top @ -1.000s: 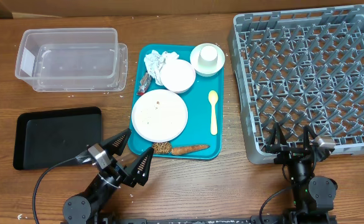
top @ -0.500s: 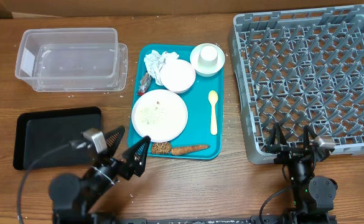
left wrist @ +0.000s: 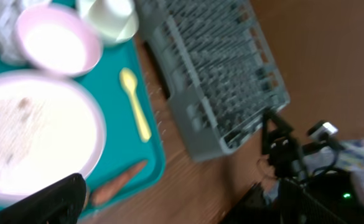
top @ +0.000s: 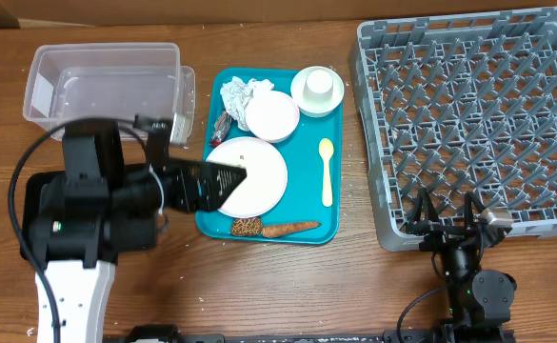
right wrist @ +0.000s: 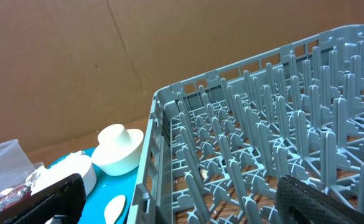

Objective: Sort waste into correct bins and load items into the dishwasher
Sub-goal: 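Open the left gripper and move it over the white rice plate, then lower the left gripper and grasp the white plate's rim, then lift the plate with the left gripper and carry it to the black tray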

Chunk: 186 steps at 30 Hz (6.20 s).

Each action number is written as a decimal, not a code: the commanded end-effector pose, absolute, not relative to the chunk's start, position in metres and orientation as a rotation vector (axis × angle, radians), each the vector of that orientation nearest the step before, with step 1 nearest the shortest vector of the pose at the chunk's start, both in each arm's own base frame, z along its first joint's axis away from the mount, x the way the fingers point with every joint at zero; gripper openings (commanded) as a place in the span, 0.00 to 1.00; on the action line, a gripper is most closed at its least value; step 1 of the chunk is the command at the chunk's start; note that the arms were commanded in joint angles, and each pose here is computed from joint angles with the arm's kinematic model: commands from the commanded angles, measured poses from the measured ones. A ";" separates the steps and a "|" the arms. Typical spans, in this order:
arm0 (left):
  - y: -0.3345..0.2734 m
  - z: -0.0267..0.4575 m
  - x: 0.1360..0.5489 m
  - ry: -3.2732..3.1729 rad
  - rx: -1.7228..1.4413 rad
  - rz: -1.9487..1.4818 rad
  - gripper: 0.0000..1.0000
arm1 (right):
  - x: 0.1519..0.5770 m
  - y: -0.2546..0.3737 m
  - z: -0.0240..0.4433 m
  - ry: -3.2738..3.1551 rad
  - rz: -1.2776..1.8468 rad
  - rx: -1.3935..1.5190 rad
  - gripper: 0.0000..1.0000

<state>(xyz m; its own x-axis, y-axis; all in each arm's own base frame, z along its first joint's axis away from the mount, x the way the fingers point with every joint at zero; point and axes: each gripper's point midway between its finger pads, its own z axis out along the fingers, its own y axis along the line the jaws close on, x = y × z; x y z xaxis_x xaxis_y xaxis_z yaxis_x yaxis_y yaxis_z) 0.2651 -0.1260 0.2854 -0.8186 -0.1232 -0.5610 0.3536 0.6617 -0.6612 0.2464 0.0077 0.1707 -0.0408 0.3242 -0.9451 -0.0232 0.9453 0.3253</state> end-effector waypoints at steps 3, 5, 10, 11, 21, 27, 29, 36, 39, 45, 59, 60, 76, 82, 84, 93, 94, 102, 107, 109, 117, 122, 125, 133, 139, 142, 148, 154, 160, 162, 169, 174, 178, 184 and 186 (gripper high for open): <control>-0.144 0.287 0.277 2.317 0.187 -1.143 1.00 | 0.246 0.009 0.170 1.585 0.284 0.227 1.00; -0.149 0.269 0.278 2.403 0.166 -1.051 1.00 | 0.246 0.009 0.170 1.585 0.284 0.228 1.00; -0.169 0.217 0.272 2.647 0.160 -0.756 1.00 | 0.246 0.009 0.170 1.585 0.284 0.227 1.00; -0.170 0.208 0.272 2.683 0.155 -0.690 1.00 | 0.246 0.009 0.170 1.585 0.284 0.228 1.00; -0.185 0.131 0.293 2.815 0.238 -0.251 1.00 | 0.246 0.009 0.170 1.585 0.284 0.227 1.00; -0.194 0.118 0.304 2.828 0.319 -0.251 1.00 | 0.246 0.009 0.170 1.585 0.284 0.228 1.00; -0.196 0.121 0.308 2.826 0.351 -0.243 1.00 | 0.246 0.009 0.170 1.585 0.284 0.228 1.00; -0.207 0.131 0.327 2.870 0.391 -0.206 1.00 | 0.246 0.009 0.170 1.585 0.284 0.227 1.00; -0.218 0.120 0.337 2.866 0.376 -0.247 1.00 | 0.246 0.009 0.170 1.585 0.284 0.227 1.00; -0.225 0.085 0.334 2.955 0.390 -0.260 1.00 | 0.246 0.009 0.170 1.585 0.284 0.228 1.00; -0.218 0.061 0.328 2.895 0.622 0.161 1.00 | 0.246 0.009 0.170 1.585 0.284 0.227 1.00; -0.218 0.062 0.329 2.881 0.608 0.190 1.00 | 0.246 0.009 0.170 1.585 0.284 0.228 1.00; -0.222 0.040 0.336 2.904 0.549 0.178 0.88 | 0.246 0.009 0.170 1.585 0.284 0.227 1.00; -0.219 0.012 0.330 2.962 0.598 0.231 0.85 | 0.246 0.009 0.170 1.585 0.284 0.228 1.00; -0.219 0.010 0.329 2.965 0.608 0.235 0.84 | 0.246 0.009 0.170 1.585 0.284 0.227 1.00; -0.222 0.008 0.331 2.953 0.647 0.221 0.68 | 0.246 0.009 0.170 1.585 0.284 0.228 1.00; -0.223 0.005 0.329 2.964 0.653 0.209 0.68 | 0.246 0.009 0.170 1.585 0.284 0.227 1.00; -0.221 0.000 0.329 2.996 0.643 0.165 0.40 | 0.246 0.009 0.170 1.585 0.284 0.228 1.00; -0.220 0.000 0.329 3.004 0.635 0.158 0.35 | 0.246 0.009 0.170 1.585 0.284 0.228 1.00; -0.220 0.000 0.329 3.003 0.635 0.158 0.31 | 0.246 0.009 0.170 1.585 0.284 0.227 1.00; -0.216 0.000 0.331 2.995 0.633 0.194 0.13 | 0.246 0.009 0.170 1.585 0.284 0.228 1.00; -0.215 0.001 0.329 2.999 0.636 0.204 0.04 | 0.246 0.009 0.170 1.585 0.284 0.228 1.00; -0.212 0.003 0.329 3.003 0.637 0.224 0.04 | 0.246 0.009 0.170 1.585 0.284 0.228 1.00; -0.216 0.029 0.330 3.021 0.613 0.251 0.04 | 0.246 0.009 0.170 1.585 0.284 0.227 1.00; -0.219 0.049 0.326 3.048 0.551 0.267 0.04 | 0.246 0.009 0.170 1.585 0.284 0.227 1.00; -0.216 0.058 0.323 3.069 0.515 0.285 0.04 | 0.246 0.009 0.170 1.585 0.284 0.228 1.00; -0.211 0.064 0.319 3.091 0.483 0.316 0.04 | 0.246 0.009 0.170 1.585 0.284 0.228 1.00; -0.191 0.071 0.312 3.103 0.313 0.473 0.04 | 0.246 0.009 0.170 1.585 0.284 0.227 1.00; -0.185 0.088 0.305 3.100 0.217 0.469 0.04 | 0.246 0.009 0.170 1.585 0.284 0.228 1.00; -0.186 0.099 0.306 3.078 0.192 0.436 0.04 | 0.246 0.009 0.170 1.585 0.284 0.228 1.00; -0.176 0.147 0.310 2.982 0.103 0.301 0.04 | 0.246 0.009 0.170 1.585 0.284 0.227 1.00; -0.150 0.171 0.314 2.951 -0.008 0.264 0.04 | 0.246 0.009 0.170 1.585 0.284 0.227 1.00; -0.120 0.180 0.319 2.948 -0.131 0.268 0.04 | 0.246 0.009 0.170 1.585 0.284 0.227 1.00; -0.078 0.181 0.326 2.967 -0.311 0.286 0.04 | 0.246 0.009 0.170 1.585 0.284 0.227 1.00; -0.065 0.181 0.330 2.964 -0.356 0.287 0.04 | 0.246 0.009 0.170 1.585 0.284 0.228 1.00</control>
<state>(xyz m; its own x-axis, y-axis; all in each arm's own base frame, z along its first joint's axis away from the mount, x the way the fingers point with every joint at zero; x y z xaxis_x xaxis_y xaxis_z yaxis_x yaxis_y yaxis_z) 0.3235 -0.0823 0.1664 -0.9776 -0.1771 -0.1141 -0.1956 0.9641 0.1794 0.2464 0.0077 0.1707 -0.0408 0.3242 -0.9451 -0.0232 0.9453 0.3253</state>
